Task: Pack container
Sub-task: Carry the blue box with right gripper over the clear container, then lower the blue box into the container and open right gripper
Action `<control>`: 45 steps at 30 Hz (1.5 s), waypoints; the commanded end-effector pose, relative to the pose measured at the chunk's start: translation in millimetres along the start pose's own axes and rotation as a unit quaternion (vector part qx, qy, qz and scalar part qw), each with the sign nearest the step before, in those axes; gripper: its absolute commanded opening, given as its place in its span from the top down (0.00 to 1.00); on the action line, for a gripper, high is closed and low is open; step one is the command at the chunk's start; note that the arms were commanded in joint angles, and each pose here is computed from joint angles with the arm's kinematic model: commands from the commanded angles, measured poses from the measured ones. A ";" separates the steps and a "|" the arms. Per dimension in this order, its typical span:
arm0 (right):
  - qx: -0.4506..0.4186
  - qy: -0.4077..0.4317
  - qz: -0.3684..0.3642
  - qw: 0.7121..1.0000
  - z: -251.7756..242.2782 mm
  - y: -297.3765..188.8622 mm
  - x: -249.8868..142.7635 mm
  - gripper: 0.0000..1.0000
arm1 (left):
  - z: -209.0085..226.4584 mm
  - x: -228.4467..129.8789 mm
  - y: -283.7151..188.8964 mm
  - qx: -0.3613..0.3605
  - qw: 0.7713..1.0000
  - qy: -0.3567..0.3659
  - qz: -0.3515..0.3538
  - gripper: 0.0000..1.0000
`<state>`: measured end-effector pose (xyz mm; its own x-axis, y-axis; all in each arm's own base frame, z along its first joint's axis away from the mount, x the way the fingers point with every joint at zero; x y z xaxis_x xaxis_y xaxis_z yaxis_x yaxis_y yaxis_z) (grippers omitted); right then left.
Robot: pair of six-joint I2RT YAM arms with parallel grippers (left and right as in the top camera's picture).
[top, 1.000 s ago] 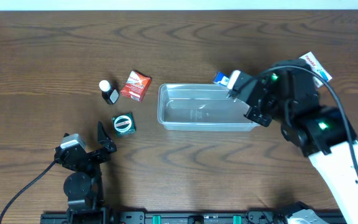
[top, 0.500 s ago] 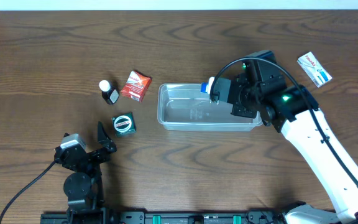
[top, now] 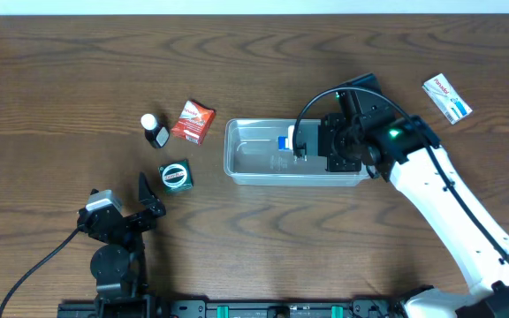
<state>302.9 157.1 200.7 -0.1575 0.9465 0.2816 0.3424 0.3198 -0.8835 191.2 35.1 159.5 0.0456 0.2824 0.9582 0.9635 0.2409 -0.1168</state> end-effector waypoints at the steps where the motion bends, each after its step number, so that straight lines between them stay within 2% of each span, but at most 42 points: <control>1: 0.013 -0.013 -0.009 1.000 0.7 6.4 4.8 0.99 | 5.0 -16.3 2.4 0.009 1.000 0.013 0.023 0.02; 14: 0.072 0.005 0.002 0.997 6.3 52.4 -7.6 0.99 | 5.0 -16.3 2.4 0.009 1.000 0.013 0.023 0.02; 29: 0.052 0.029 0.009 0.998 -8.9 64.0 -27.3 0.99 | 5.0 -16.3 2.4 0.009 1.000 0.013 0.023 0.02; 45: 0.054 0.035 0.014 0.998 0.0 94.4 -36.8 0.99 | 5.0 -16.3 2.4 0.009 1.000 0.013 0.023 0.02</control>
<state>343.7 155.6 116.4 -0.0970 0.9547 0.2814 0.2654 0.2973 -0.9171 191.2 35.1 159.5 0.0456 0.2824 0.9582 0.9635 0.2409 -0.1168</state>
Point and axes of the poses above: each gripper's point midway between its finger pads, its own y axis out along the fingers, its own z axis along the line the jaws close on, x = y × z, the point moved 5 cm from there along -y, back along the fingers, and after that the axes turned 4 degrees about -y, right-handed, at the moved point
